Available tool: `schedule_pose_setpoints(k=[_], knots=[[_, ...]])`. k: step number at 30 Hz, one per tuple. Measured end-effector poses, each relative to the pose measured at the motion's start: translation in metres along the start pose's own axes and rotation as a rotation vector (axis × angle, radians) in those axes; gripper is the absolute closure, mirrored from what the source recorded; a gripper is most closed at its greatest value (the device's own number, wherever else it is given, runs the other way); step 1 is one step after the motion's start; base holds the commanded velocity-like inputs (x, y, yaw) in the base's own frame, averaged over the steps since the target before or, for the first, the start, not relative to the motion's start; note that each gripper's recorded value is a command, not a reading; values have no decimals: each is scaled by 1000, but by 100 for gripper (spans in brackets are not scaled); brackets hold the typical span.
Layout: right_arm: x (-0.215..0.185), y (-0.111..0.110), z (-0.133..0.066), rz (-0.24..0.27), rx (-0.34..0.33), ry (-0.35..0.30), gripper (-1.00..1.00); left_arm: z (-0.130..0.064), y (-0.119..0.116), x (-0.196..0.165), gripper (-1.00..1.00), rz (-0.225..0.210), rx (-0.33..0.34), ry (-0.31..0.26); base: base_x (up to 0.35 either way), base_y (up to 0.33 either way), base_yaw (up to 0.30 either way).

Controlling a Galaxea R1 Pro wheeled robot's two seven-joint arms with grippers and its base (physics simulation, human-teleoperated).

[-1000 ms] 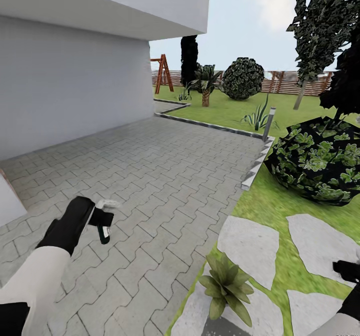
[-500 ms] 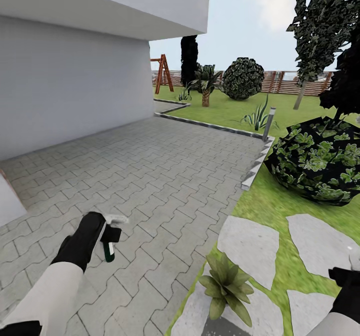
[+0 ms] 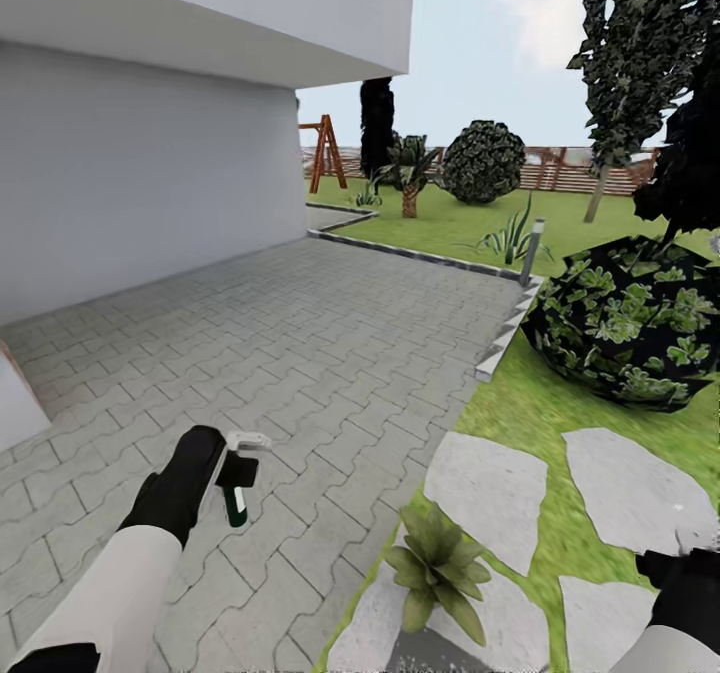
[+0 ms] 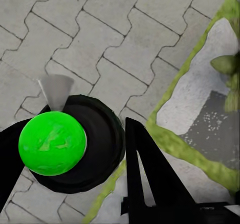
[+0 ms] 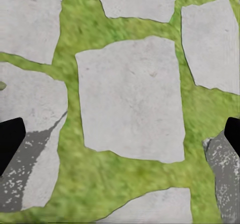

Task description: Pick up the pesticide atomizer in the garden and spray insectifuge to fully cover both potted plants in the garden.

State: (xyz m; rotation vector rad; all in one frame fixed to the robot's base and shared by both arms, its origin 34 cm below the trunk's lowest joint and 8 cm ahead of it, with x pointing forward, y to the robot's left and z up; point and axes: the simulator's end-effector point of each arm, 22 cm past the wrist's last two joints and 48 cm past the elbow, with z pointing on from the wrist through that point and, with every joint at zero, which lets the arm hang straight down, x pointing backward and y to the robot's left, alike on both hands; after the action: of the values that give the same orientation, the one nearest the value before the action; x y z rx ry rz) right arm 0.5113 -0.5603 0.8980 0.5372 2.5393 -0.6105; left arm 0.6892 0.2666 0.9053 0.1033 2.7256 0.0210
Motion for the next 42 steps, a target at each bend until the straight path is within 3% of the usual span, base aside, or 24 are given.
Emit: schedule_pose_setpoints(k=[8,10,13,16,21,23,30,42], knots=[[13,23,11,-17,-46,38,-100,13,-5,17,100,11,5,56,-37,-101,0],[15,26,12,-19,-54,44,-100,26,-9,41,100,14,16,123,-2,-5,0],[17,29,13,-21,-60,48,-100,50,-20,107,100,19,44,294,0,-1,0],[18,33,14,-26,-67,52,-100,54,-22,124,100,25,48,336,0,0,0],[47,76,26,-59,-157,122,-100,52,-22,115,100,19,52,329,0,0,0],[50,81,27,-62,-168,130,-100,52,-22,113,100,17,53,327,0,0,0],[54,83,28,-56,-175,139,-100,52,-24,115,100,10,60,329,4,-89,-38],[53,83,26,-51,-181,136,-100,49,-25,113,100,13,60,322,54,-189,-284]])
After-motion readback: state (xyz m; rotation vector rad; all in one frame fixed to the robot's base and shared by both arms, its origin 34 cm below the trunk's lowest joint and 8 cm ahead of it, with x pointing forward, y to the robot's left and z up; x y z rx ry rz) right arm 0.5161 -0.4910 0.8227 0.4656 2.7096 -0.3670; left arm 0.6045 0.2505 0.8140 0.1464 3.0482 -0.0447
